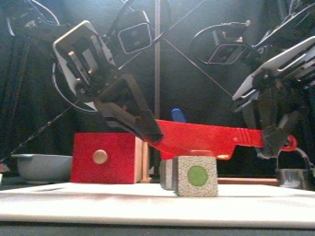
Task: Place sushi on board then cut the sushi with the knife then place the pieces on the plate
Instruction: Cut the sushi into 4 pieces
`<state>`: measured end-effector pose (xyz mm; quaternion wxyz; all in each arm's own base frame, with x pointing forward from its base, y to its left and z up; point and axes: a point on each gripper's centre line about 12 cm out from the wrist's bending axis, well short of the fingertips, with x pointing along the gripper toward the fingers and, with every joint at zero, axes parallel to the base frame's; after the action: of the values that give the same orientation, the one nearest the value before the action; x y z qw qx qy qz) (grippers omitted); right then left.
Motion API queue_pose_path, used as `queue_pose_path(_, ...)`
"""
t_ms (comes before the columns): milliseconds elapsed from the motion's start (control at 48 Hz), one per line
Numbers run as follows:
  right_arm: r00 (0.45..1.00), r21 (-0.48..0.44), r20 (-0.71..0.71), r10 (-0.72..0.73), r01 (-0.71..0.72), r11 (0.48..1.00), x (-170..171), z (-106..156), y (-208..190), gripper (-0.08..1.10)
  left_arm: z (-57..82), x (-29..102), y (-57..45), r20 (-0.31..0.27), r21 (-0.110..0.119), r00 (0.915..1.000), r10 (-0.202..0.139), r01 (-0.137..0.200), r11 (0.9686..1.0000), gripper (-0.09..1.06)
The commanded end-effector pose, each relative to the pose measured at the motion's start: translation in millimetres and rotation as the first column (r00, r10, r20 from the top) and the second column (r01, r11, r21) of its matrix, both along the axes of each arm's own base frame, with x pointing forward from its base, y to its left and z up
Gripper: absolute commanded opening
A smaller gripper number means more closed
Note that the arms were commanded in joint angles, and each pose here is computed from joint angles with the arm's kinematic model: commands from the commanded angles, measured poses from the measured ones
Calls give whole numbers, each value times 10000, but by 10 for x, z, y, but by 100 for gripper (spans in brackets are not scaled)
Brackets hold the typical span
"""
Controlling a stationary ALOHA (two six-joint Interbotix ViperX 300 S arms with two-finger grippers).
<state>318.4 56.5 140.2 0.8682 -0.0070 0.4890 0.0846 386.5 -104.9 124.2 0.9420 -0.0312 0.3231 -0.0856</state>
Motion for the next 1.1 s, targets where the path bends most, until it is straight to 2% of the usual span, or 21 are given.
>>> queue_pose_path(21,9987,41,506,-5,3,10000,82,142,1,43,58,50,-46,231,-21,9997,-99,100,9999,35)
queue_pose_path(375,9994,55,332,-23,21,10000,104,72,15,43,-52,47,-38,-32,65,10000,-94,94,9999,35)
queue_pose_path(583,9997,216,-208,-91,96,9997,115,-97,76,43,-189,41,-62,-533,132,9985,-139,147,9998,35)
queue_pose_path(688,9996,301,-255,-93,101,9995,123,-109,108,43,-207,47,-74,-687,136,9975,-166,176,9998,35)
queue_pose_path(854,10000,364,34,-58,57,9993,142,22,114,43,-89,75,-83,-401,75,9990,-196,199,9998,35)
queue_pose_path(979,9991,342,416,8,-22,9994,134,183,96,43,106,95,-57,107,20,9998,-191,191,9998,35)
queue_pose_path(1104,9966,234,807,147,-166,9996,98,323,82,43,265,82,-18,523,99,9983,-267,263,9996,35)
